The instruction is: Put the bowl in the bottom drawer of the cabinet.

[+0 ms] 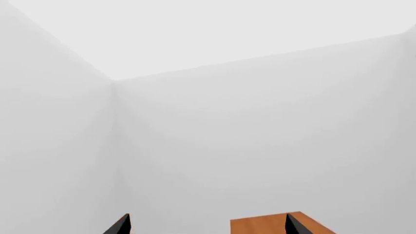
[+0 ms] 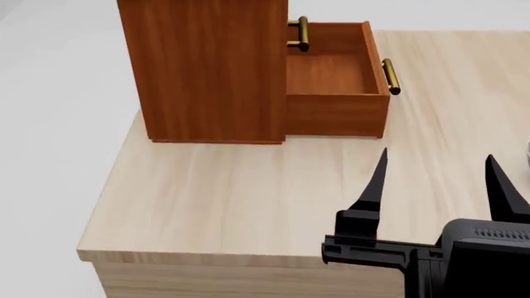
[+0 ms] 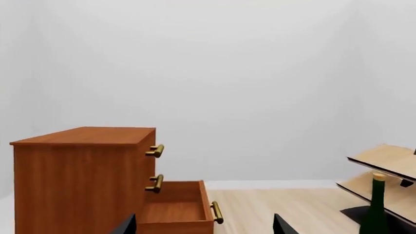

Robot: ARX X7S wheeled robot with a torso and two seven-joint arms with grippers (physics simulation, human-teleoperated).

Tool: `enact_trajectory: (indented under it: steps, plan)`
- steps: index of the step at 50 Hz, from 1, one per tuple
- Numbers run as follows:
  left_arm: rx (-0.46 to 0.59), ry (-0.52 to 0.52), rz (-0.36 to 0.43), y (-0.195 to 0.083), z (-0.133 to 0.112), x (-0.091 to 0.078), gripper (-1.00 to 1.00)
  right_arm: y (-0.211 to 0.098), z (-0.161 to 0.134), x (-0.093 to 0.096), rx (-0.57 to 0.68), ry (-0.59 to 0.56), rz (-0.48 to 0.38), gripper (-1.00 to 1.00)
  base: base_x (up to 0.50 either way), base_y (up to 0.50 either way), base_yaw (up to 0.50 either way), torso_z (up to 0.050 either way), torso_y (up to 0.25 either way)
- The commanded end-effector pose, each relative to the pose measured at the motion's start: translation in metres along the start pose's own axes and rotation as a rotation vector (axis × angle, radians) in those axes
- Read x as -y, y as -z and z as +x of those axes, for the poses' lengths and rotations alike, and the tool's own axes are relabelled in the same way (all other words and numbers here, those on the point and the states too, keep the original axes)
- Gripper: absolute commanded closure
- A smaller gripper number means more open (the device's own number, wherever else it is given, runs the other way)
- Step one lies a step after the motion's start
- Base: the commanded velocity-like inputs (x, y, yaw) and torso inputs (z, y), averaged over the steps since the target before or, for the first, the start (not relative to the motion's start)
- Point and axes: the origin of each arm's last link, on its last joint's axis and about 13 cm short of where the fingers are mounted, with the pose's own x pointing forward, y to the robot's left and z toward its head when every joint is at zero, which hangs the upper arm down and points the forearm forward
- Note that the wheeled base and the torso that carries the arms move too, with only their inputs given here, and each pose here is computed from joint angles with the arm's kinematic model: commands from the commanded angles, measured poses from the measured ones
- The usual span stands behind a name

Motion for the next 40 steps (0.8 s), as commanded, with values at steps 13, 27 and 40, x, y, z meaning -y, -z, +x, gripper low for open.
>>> enact_trajectory:
  steps: [13, 27, 40]
  plan:
    - [0.012, 0.000, -0.007, -0.0002, 0.0006, 0.0008, -1.00, 0.0003, -0.0002, 0.0006, -0.001, -0.001, 0.006, -1.00, 0.33, 0.00, 0.00, 0.000, 0.000]
    - [0.010, 0.003, -0.008, 0.0000, -0.0003, 0.0015, -1.00, 0.0013, -0.0006, 0.0010, -0.003, -0.003, 0.008, -1.00, 0.37, 0.00, 0.00, 0.000, 0.000]
    - [0.011, 0.004, -0.010, -0.0003, -0.0003, 0.0021, -1.00, 0.0004, -0.0009, 0.0016, -0.002, -0.001, 0.008, -1.00, 0.41, 0.00, 0.00, 0.000, 0.001]
